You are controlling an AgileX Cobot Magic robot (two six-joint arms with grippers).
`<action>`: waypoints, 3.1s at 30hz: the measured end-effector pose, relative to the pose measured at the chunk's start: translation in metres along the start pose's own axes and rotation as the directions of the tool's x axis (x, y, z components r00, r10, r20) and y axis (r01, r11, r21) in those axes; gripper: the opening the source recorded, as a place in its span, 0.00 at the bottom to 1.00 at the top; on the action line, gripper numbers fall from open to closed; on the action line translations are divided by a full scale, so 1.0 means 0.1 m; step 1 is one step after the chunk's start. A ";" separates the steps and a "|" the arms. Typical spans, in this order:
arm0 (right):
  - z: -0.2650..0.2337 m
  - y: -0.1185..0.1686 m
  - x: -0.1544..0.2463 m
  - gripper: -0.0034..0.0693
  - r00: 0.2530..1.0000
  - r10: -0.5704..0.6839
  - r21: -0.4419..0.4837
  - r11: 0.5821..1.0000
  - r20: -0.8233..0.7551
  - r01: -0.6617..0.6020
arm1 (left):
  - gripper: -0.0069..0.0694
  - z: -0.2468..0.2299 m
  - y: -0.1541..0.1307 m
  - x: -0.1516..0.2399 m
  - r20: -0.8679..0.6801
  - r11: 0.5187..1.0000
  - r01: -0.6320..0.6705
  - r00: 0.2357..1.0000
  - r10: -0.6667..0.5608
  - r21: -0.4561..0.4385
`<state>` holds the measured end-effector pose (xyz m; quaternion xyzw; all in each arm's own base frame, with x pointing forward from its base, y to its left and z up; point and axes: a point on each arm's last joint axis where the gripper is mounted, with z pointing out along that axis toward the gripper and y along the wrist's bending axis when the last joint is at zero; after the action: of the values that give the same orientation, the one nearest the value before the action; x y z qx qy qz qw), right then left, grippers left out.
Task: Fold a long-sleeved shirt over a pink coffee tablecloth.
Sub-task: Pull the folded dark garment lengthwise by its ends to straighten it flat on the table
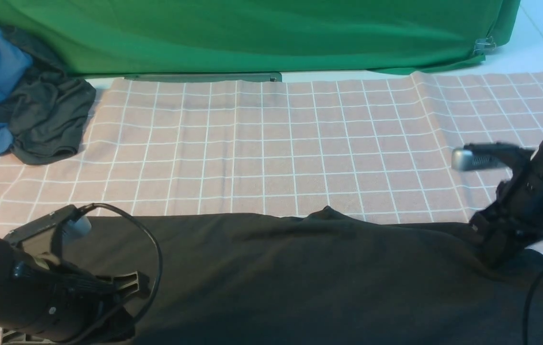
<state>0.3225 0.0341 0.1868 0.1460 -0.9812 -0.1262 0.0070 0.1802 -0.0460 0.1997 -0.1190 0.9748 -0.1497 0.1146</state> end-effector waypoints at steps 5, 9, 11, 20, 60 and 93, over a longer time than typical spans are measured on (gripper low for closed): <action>-0.18 0.01 -0.09 0.10 0.991 -0.039 0.049 0.998 0.129 0.032 | 0.11 0.00 0.01 0.00 0.002 1.000 -0.018 1.000 0.018 -0.016; -0.06 -0.03 -0.12 0.15 0.994 -0.048 0.045 0.998 0.101 0.044 | 0.11 0.00 0.02 0.00 0.003 1.000 -0.021 1.000 0.021 -0.018; 0.02 -0.06 -0.13 0.24 0.996 -0.044 0.039 0.998 0.075 0.042 | 0.11 0.00 0.02 0.00 0.003 0.999 -0.026 1.000 0.026 -0.023; 0.07 -0.07 -0.11 0.58 0.997 -0.075 0.028 0.997 0.021 0.075 | 0.11 0.00 0.02 -0.02 0.020 0.999 -0.033 0.999 0.033 -0.026; -0.20 0.22 -0.13 0.10 0.972 -0.217 0.205 0.959 0.090 0.196 | 0.11 0.00 0.02 -0.04 0.044 0.998 -0.053 0.998 0.054 -0.027; 0.20 0.11 -0.26 0.37 0.969 -0.244 0.173 0.957 0.044 0.233 | 0.11 0.00 0.02 -0.05 0.054 0.998 -0.058 0.997 0.060 -0.027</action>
<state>0.3433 0.0571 0.1712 0.2593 -0.9632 -0.0484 -0.0521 0.1845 -0.0427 0.2002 -0.0956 0.9762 -0.1307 0.1439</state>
